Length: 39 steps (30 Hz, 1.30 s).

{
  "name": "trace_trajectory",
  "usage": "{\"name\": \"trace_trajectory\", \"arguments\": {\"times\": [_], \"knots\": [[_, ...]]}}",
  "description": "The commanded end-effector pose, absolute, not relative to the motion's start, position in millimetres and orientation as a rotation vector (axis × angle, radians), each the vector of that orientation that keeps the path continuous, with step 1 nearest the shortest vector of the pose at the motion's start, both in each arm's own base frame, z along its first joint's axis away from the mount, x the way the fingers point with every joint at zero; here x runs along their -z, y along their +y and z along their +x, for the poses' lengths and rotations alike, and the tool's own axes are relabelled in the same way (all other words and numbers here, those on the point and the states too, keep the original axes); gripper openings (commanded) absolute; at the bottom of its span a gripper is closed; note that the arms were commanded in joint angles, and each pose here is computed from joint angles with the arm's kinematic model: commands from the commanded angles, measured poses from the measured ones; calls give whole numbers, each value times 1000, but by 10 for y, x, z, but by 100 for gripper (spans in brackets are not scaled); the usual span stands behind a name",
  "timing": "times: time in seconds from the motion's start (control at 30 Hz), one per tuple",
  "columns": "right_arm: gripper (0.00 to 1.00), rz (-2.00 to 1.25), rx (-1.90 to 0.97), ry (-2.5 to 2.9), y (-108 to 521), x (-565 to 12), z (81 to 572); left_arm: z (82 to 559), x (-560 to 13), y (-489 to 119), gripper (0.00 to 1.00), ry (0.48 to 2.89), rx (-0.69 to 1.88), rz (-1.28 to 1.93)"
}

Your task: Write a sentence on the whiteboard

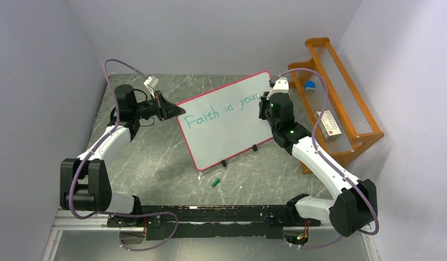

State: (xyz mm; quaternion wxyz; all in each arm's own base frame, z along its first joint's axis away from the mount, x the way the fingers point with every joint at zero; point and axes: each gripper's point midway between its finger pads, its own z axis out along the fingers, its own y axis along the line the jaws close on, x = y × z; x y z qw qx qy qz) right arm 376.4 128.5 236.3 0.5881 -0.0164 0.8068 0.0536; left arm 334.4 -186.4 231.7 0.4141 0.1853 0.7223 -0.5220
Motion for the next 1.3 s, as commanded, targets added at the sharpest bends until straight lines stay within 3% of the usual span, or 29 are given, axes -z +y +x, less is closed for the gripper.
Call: {"name": "trace_trajectory", "arguments": {"times": [0.0, 0.67, 1.27], "knots": [[0, -26, -134, 1833, 1281, -2528, 3857, 3299, -2031, -1916, 5, 1903, 1310, 463], [0, 11, -88, 1846, 1149, -2482, 3809, 3320, -2021, -1895, 5, 1914, 1281, 453], [0, -39, -199, 1844, 1212, -2633, 3401, 3319, -2061, -1889, 5, 1905, 1269, 453]]}}
